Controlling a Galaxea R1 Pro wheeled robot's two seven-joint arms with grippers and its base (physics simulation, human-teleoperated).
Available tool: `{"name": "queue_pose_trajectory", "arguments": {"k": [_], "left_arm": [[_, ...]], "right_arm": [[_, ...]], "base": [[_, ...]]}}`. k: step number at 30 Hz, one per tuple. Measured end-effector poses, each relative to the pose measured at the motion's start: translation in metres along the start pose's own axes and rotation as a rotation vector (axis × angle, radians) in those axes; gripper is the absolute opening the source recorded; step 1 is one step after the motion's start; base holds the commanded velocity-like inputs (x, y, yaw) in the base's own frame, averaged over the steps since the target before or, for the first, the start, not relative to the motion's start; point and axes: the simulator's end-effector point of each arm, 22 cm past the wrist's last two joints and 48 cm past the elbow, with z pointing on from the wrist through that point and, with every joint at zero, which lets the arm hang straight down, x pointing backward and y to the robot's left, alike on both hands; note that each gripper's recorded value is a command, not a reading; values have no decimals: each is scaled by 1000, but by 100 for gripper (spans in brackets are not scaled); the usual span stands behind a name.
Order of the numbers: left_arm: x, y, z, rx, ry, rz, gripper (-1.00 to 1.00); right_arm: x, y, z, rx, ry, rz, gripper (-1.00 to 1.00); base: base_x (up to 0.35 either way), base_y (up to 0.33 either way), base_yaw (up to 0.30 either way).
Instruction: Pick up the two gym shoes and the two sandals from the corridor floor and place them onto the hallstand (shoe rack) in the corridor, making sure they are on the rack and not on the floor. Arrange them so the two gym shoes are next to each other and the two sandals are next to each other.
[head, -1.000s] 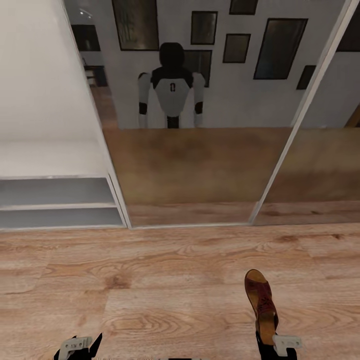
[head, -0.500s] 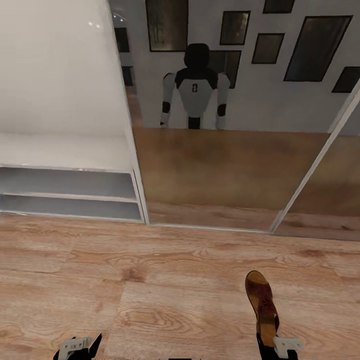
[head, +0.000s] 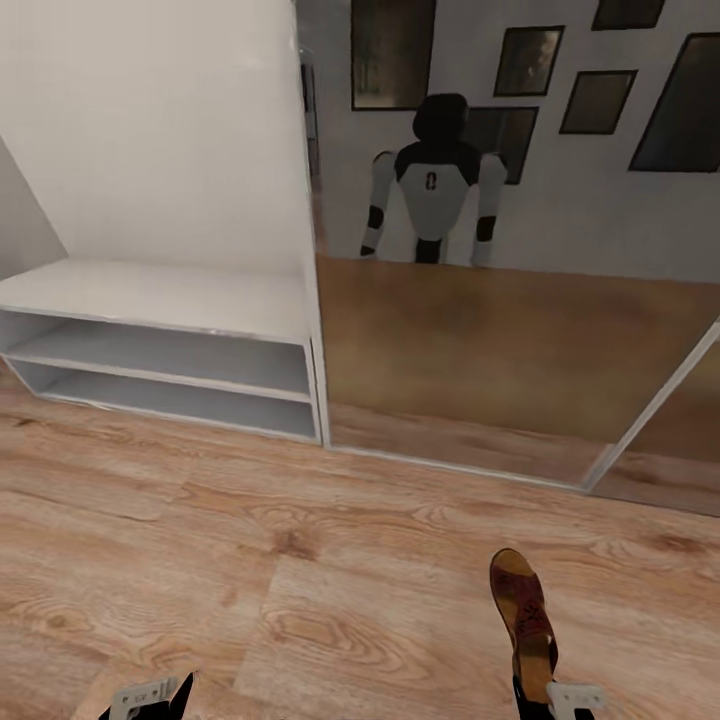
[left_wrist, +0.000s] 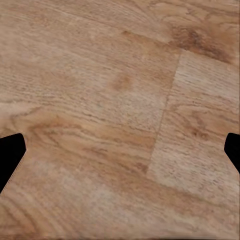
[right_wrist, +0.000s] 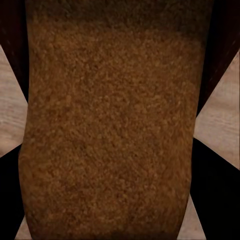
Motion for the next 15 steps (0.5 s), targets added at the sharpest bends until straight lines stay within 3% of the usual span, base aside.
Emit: {"name": "queue_pose_trajectory", "arguments": {"k": [15], "left_arm": [[-3,0,0,1,-7,-1,100]], "right_arm": [[-2,0,0,0,-4,1,-100]], "base": [[0,0,269]]}}
